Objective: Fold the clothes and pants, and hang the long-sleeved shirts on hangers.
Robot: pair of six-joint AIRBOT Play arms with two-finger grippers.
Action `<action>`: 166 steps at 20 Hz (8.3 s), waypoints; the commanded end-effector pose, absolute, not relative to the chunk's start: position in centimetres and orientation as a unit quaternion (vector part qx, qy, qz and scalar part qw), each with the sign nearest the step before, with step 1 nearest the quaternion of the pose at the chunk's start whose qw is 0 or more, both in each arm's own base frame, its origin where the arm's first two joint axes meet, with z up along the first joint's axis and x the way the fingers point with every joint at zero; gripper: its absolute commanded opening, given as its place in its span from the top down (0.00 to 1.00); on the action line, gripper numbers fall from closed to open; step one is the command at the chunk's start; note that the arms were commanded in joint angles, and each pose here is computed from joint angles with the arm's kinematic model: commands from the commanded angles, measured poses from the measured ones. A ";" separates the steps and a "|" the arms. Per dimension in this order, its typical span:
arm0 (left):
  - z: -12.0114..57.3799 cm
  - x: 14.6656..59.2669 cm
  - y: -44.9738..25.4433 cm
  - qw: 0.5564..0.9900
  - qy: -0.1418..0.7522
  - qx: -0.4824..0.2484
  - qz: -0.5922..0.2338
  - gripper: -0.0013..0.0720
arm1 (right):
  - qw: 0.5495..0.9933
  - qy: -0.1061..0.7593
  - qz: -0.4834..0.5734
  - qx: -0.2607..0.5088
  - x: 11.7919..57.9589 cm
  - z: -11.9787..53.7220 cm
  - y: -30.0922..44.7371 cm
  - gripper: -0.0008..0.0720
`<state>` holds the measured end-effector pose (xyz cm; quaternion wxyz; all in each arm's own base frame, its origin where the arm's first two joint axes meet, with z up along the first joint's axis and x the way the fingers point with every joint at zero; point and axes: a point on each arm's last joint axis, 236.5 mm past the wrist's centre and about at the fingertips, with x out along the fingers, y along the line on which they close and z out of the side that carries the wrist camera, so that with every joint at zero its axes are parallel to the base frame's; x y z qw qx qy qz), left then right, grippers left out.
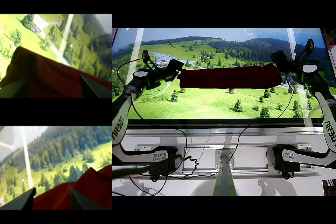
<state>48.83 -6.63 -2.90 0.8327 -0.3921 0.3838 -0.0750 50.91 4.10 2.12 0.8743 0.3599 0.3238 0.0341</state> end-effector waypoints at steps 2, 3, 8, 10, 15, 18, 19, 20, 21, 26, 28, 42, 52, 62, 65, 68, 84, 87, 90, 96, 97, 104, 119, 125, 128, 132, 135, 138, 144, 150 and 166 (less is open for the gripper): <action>-4.8 45.4 -6.8 0.818 0.453 -0.331 -0.124 0.02 | 0.871 0.363 0.063 0.326 49.5 1.0 5.4 0.32; -5.1 44.7 -6.3 0.813 0.466 -0.324 -0.129 0.02 | 0.870 0.367 0.066 0.323 49.3 0.9 5.5 0.32; -4.3 44.2 -5.2 0.801 0.476 -0.336 -0.137 0.04 | 0.869 0.375 0.072 0.315 49.1 0.6 5.7 0.33; -4.1 44.7 -4.9 0.807 0.482 -0.308 -0.146 0.04 | 0.869 0.375 0.072 0.315 49.0 0.6 5.7 0.33; -7.4 44.3 -5.5 0.752 0.560 -0.300 -0.175 0.03 | 0.869 0.375 0.072 0.315 49.0 0.6 5.7 0.33; -9.1 45.3 -5.1 0.748 0.566 -0.299 -0.176 0.03 | 0.869 0.375 0.072 0.315 49.0 0.6 5.7 0.33; -9.4 45.6 -5.1 0.751 0.564 -0.291 -0.181 0.03 | 0.869 0.375 0.072 0.315 49.1 0.6 5.7 0.33; -9.6 45.8 -5.5 0.749 0.566 -0.290 -0.185 0.03 | 0.870 0.374 0.071 0.313 49.1 0.7 5.6 0.33; -9.8 45.9 -6.1 0.748 0.568 -0.287 -0.190 0.03 | 0.870 0.373 0.070 0.313 49.1 0.7 5.6 0.33; -10.1 46.4 -9.9 0.754 0.567 -0.252 -0.216 0.23 | 0.872 0.373 0.076 0.307 49.1 0.8 5.8 0.33; -10.1 46.9 -11.4 0.763 0.560 -0.237 -0.220 0.42 | 0.873 0.371 0.081 0.306 49.3 1.3 5.9 0.33; 4.7 45.1 -12.8 0.816 0.472 -0.123 -0.309 0.96 | 0.852 0.385 0.254 0.246 47.0 7.0 20.6 0.97; 17.8 38.4 -14.1 0.852 0.383 -0.073 -0.350 0.96 | 0.779 0.469 0.372 0.189 41.6 1.0 37.5 0.97; 18.2 39.7 -13.7 0.865 0.364 -0.078 -0.337 0.96 | 0.742 0.485 0.445 0.131 38.4 -1.0 47.9 0.97; 17.6 40.7 -14.6 0.859 0.365 -0.106 -0.344 0.96 | 0.758 0.484 0.426 0.097 41.0 -0.5 43.6 0.97; 15.9 41.6 -18.5 0.828 0.379 -0.156 -0.382 0.96 | 0.774 0.488 0.394 0.086 44.3 1.4 36.9 0.97; 5.9 41.3 -42.6 0.753 0.396 -0.312 -0.423 0.03 | 0.845 0.521 0.120 0.008 48.3 5.8 0.0 0.97; 8.0 42.7 -40.7 0.763 0.375 -0.320 -0.418 0.03 | 0.818 0.562 0.109 0.051 46.6 1.1 -2.1 0.97; 9.7 43.4 -39.1 0.766 0.361 -0.325 -0.421 0.03 | 0.727 0.597 0.301 0.159 42.1 -2.7 5.5 0.97; 10.4 42.8 -38.7 0.752 0.366 -0.326 -0.440 0.03 | 0.718 0.592 0.229 0.285 45.6 -8.1 9.0 0.14; 10.5 42.6 -38.8 0.751 0.368 -0.326 -0.442 0.03 | 0.721 0.590 0.216 0.292 46.2 -8.6 9.3 0.14; 10.5 42.5 -38.8 0.749 0.369 -0.325 -0.444 0.03 | 0.687 0.620 0.249 0.286 44.7 -10.5 15.6 0.14; 7.8 45.0 -27.1 0.860 0.323 0.086 -0.387 0.04 | 0.784 0.518 0.329 0.092 49.4 -2.7 20.9 0.97; 13.4 46.4 -19.1 0.893 0.273 0.188 -0.303 0.04 | 0.861 0.474 0.104 0.153 53.6 4.7 3.7 0.97; 14.7 46.0 -18.1 0.897 0.268 0.187 -0.296 0.04 | 0.859 0.459 -0.044 0.220 51.5 7.4 -7.1 0.97; 13.5 44.6 -18.1 0.881 0.301 0.189 -0.313 0.04 | 0.828 0.406 -0.242 0.302 45.1 11.6 -19.8 0.97; 13.1 44.2 -18.2 0.875 0.311 0.190 -0.318 0.04 | 0.793 0.385 -0.356 0.310 38.5 13.7 -26.5 0.97; 13.1 44.2 -18.1 0.875 0.311 0.190 -0.318 0.04 | 0.727 0.437 -0.428 0.312 31.5 12.5 -29.4 0.97; 13.1 44.2 -18.1 0.876 0.311 0.190 -0.318 0.04 | 0.675 0.469 -0.463 0.331 27.0 11.3 -30.5 0.68; 12.8 44.3 -18.2 0.874 0.314 0.190 -0.318 0.04 | 0.684 0.471 -0.454 0.323 27.9 11.0 -30.3 0.53; 12.8 44.3 -18.2 0.875 0.313 0.189 -0.318 0.04 | 0.922 0.386 -0.015 -0.019 49.8 16.4 2.6 0.97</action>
